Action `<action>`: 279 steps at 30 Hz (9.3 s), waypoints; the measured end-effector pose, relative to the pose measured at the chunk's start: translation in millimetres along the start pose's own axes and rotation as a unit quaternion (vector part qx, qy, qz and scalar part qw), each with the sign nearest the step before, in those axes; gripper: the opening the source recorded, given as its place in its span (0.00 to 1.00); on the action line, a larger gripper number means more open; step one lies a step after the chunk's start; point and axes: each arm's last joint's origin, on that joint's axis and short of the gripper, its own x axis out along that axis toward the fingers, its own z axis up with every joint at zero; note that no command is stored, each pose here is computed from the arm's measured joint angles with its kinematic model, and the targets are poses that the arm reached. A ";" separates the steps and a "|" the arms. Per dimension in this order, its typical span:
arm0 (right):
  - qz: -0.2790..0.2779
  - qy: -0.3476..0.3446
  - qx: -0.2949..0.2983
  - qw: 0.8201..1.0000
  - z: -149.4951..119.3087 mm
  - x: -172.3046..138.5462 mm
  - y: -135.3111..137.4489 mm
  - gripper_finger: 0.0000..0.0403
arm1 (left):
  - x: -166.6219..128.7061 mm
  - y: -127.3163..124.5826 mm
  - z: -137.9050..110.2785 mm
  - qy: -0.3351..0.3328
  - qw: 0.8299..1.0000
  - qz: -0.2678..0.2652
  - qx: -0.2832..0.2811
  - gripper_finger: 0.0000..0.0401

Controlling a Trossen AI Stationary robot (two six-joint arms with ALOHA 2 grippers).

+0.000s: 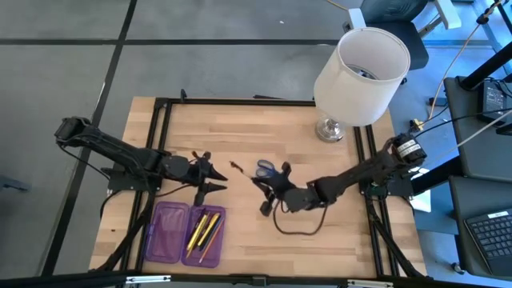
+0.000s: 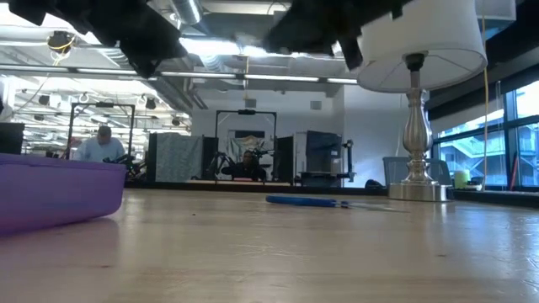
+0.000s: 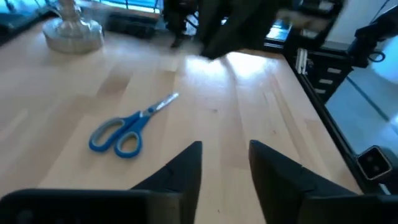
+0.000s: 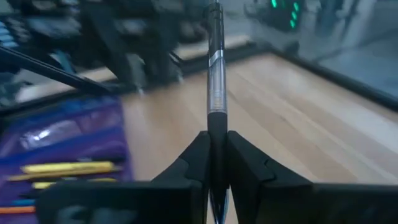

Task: Pick & place school supplies into a supply box
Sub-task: Put the transparent pen into the violet box, then put the blue scissors into the violet box

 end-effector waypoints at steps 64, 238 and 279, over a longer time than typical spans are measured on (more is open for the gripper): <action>0.123 -0.101 -0.126 0.979 15.3 -29.1 34.9 0.37 | 41.8 -17.5 20.0 -0.198 0.974 -0.108 0.002 0.08; -0.063 0.340 0.039 0.937 -50.9 -39.2 -30.6 0.60 | 204.9 134.3 -4.4 0.347 0.915 -0.002 0.208 0.29; -0.035 0.475 -0.158 0.865 -67.7 -71.1 -38.6 0.60 | 41.3 -41.0 63.4 0.248 0.911 0.231 -0.233 0.17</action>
